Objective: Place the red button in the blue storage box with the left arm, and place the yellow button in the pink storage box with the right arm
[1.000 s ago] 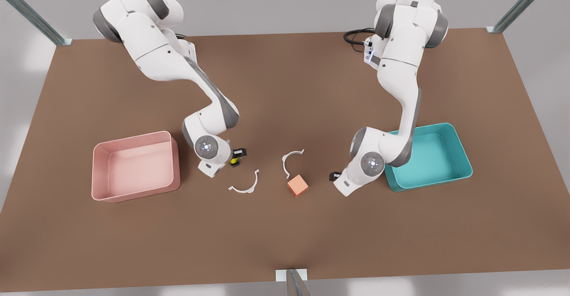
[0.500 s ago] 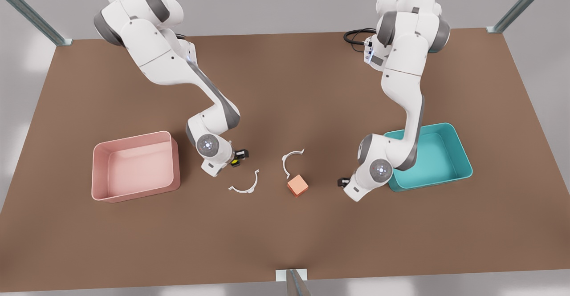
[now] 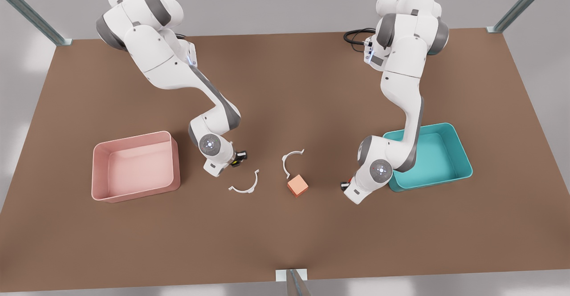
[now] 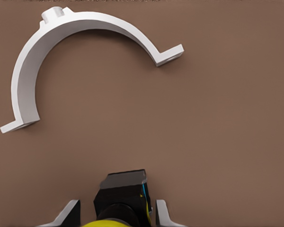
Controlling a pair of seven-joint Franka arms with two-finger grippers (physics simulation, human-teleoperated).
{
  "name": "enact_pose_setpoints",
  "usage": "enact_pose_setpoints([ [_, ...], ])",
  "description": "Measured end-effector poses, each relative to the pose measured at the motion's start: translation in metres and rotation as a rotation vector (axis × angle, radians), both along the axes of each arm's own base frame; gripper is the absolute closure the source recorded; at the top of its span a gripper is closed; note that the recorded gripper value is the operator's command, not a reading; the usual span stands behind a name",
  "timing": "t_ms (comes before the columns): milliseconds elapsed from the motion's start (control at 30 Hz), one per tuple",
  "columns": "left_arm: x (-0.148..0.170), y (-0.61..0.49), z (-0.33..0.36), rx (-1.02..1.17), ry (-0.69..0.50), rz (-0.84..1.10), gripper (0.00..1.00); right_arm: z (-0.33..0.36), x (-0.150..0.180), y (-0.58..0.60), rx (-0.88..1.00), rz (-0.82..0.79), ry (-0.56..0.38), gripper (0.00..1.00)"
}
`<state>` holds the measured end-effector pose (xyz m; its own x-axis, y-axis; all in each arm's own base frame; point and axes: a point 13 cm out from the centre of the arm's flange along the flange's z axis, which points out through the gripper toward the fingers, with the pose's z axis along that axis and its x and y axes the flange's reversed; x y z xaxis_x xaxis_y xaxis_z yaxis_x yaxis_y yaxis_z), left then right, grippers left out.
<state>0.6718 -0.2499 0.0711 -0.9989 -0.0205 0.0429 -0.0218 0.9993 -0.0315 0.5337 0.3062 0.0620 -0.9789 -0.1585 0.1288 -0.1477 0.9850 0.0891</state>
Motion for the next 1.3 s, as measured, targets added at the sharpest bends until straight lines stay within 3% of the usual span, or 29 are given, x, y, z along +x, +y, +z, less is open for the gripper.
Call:
enact_pose_setpoints([
  [67,0.001,0.000,0.001,0.001,-0.003,0.003,0.55,0.000,0.001,0.001,0.002,0.001,-0.005,0.56],
  [200,0.005,0.002,0.009,0.000,-0.014,0.012,0.55,0.001,0.003,0.002,0.012,0.005,-0.011,0.63],
  [333,0.016,0.016,0.028,0.008,-0.042,0.035,0.53,0.059,0.031,-0.016,0.024,-0.019,-0.081,0.63],
  [500,0.036,0.051,0.110,0.006,-0.098,0.086,0.54,0.146,0.080,-0.121,0.006,-0.147,-0.148,0.63],
  [800,0.018,0.209,0.186,0.014,0.015,0.172,0.54,0.143,0.133,-0.322,-0.088,-0.288,-0.141,0.62],
  [967,-0.003,0.280,0.170,0.007,0.107,0.152,0.54,0.103,0.121,-0.348,-0.130,-0.234,-0.057,0.60],
  [1067,-0.018,0.281,0.158,-0.003,0.164,0.092,0.54,0.106,0.086,-0.343,-0.151,-0.188,-0.002,0.60],
  [1133,-0.034,0.275,0.144,-0.011,0.219,0.051,0.54,0.097,0.065,-0.347,-0.158,-0.176,0.041,0.59],
  [1167,-0.041,0.271,0.134,-0.014,0.247,0.029,0.54,0.090,0.055,-0.348,-0.159,-0.169,0.066,0.52],
  [1267,-0.055,0.267,0.105,-0.020,0.314,-0.017,0.54,0.074,0.038,-0.349,-0.165,-0.150,0.115,0.19],
  [1300,-0.058,0.268,0.094,-0.021,0.335,-0.029,0.54,0.072,0.036,-0.349,-0.163,-0.149,0.121,0.15],
])
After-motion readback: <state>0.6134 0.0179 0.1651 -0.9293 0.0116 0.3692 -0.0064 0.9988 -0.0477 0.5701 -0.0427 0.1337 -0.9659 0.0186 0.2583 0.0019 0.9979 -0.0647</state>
